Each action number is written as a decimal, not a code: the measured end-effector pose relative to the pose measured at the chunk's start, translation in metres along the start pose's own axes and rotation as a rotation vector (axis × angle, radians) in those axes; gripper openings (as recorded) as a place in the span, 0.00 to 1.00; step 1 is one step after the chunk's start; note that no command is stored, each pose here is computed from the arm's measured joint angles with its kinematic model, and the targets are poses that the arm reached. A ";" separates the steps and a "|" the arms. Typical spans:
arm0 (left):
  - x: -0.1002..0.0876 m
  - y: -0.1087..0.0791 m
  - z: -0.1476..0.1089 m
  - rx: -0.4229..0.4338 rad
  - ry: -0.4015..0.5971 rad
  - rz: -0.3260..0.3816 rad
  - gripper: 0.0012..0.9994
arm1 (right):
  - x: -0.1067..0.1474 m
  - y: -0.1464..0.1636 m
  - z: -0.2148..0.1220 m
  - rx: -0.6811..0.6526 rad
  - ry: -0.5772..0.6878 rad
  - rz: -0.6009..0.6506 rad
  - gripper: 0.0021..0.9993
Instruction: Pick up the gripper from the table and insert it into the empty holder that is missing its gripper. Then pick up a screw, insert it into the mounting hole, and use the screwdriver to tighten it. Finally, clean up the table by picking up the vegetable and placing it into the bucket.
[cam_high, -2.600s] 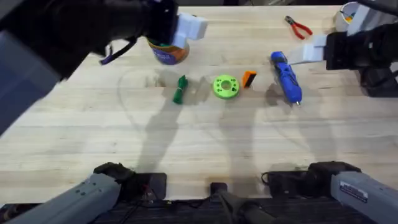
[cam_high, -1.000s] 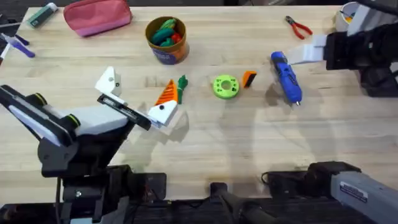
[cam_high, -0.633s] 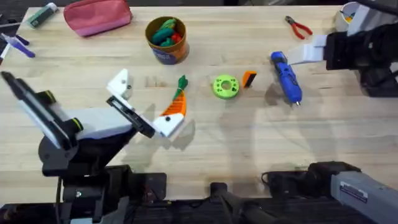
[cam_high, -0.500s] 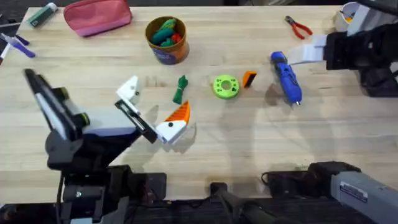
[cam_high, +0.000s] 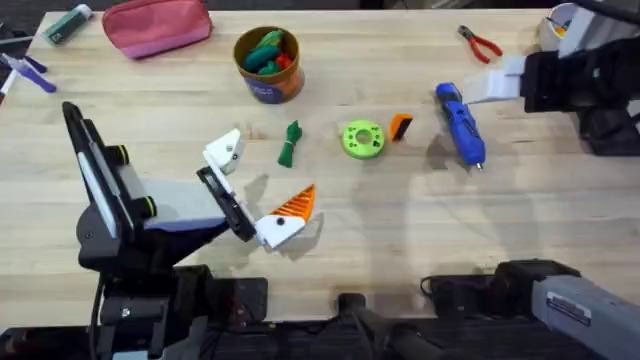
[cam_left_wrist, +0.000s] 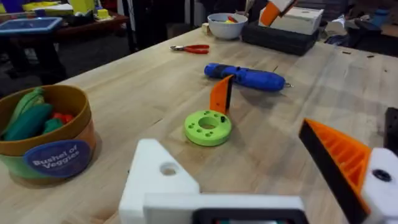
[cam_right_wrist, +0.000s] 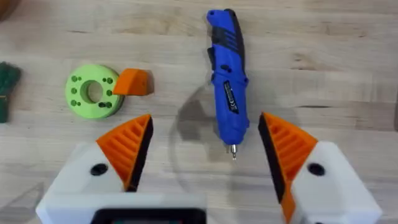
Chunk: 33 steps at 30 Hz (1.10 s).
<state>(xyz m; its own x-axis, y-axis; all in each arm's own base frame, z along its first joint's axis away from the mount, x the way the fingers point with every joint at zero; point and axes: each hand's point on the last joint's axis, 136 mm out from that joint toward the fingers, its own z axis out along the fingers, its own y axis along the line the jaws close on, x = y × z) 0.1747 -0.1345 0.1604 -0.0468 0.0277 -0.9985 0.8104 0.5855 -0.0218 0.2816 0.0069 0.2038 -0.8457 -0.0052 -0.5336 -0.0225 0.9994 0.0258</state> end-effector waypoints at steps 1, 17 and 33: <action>0.000 -0.001 0.000 0.006 0.000 0.003 0.99 | 0.000 0.000 0.000 0.000 0.000 0.000 0.99; 0.001 -0.015 -0.001 0.089 0.001 0.002 0.99 | 0.000 0.000 0.000 0.000 0.000 0.000 0.99; 0.001 -0.017 -0.001 0.099 0.001 0.001 0.99 | 0.000 0.000 0.000 0.000 0.000 0.000 0.99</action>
<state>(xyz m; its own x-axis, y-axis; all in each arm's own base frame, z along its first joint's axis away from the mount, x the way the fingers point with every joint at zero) 0.1604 -0.1437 0.1595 -0.0462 0.0294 -0.9985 0.8640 0.5028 -0.0252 0.2816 0.0069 0.2038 -0.8457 -0.0052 -0.5336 -0.0225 0.9994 0.0258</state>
